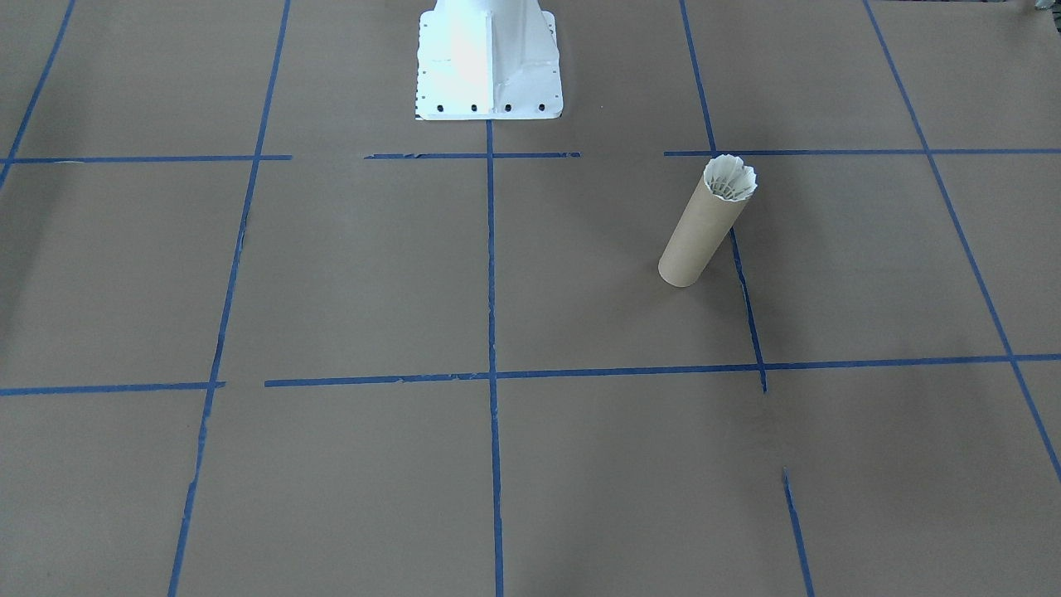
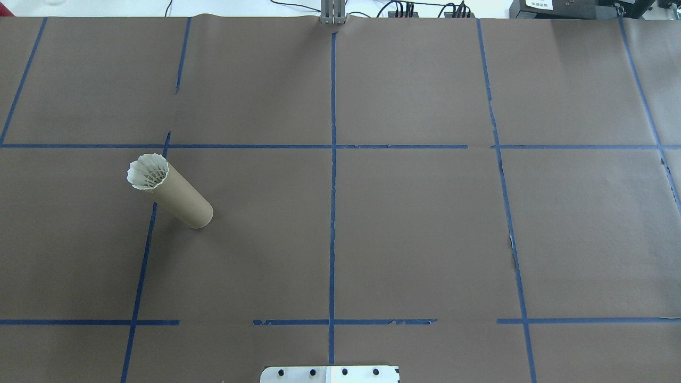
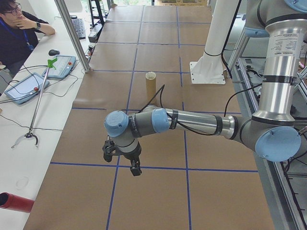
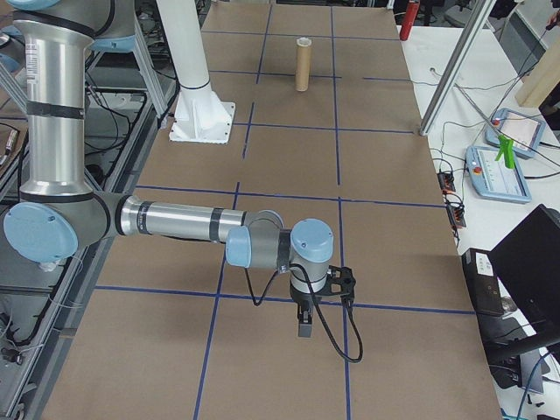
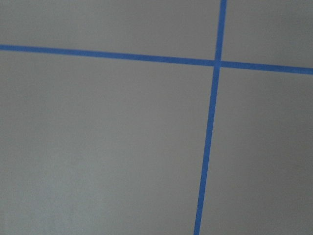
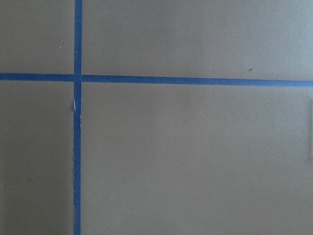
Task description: Collect badminton balls into bucket
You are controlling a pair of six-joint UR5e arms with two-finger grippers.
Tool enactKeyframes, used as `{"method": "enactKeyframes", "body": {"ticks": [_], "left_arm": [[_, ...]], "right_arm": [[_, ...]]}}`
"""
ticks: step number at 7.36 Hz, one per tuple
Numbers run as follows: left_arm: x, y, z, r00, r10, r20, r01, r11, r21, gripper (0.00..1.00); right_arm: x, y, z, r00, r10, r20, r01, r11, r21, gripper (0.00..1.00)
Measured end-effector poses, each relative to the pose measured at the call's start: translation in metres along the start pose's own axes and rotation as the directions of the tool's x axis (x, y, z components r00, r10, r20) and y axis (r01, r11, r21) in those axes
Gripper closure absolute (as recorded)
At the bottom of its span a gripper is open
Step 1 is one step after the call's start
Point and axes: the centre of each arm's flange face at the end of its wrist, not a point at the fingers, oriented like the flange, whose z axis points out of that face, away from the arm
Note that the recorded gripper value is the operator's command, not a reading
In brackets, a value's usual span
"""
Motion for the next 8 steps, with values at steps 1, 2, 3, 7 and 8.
{"method": "enactKeyframes", "body": {"ticks": [1,2,3,7,8], "left_arm": [[-0.003,0.000,-0.002,1.000,-0.005,-0.017,0.005,1.000,0.005,0.00],[-0.001,-0.001,-0.006,1.000,0.015,-0.022,-0.014,1.000,0.024,0.00],[0.003,-0.004,-0.011,0.998,0.054,-0.018,-0.053,0.997,0.062,0.00],[0.010,-0.015,-0.020,0.986,0.164,0.018,-0.165,0.970,0.178,0.00],[0.010,-0.016,-0.019,0.986,0.165,0.018,-0.165,0.970,0.181,0.00]], "right_arm": [[0.000,0.000,0.000,1.000,0.000,0.000,0.000,1.000,0.000,0.00],[0.000,0.000,0.000,1.000,0.000,0.000,0.000,1.000,-0.001,0.00],[0.000,0.000,0.000,1.000,0.000,0.000,0.000,1.000,-0.001,0.00],[0.000,0.000,0.000,1.000,0.000,0.000,0.000,1.000,0.000,0.00],[0.000,0.000,0.000,1.000,0.000,0.000,0.000,1.000,0.000,0.00]]}}
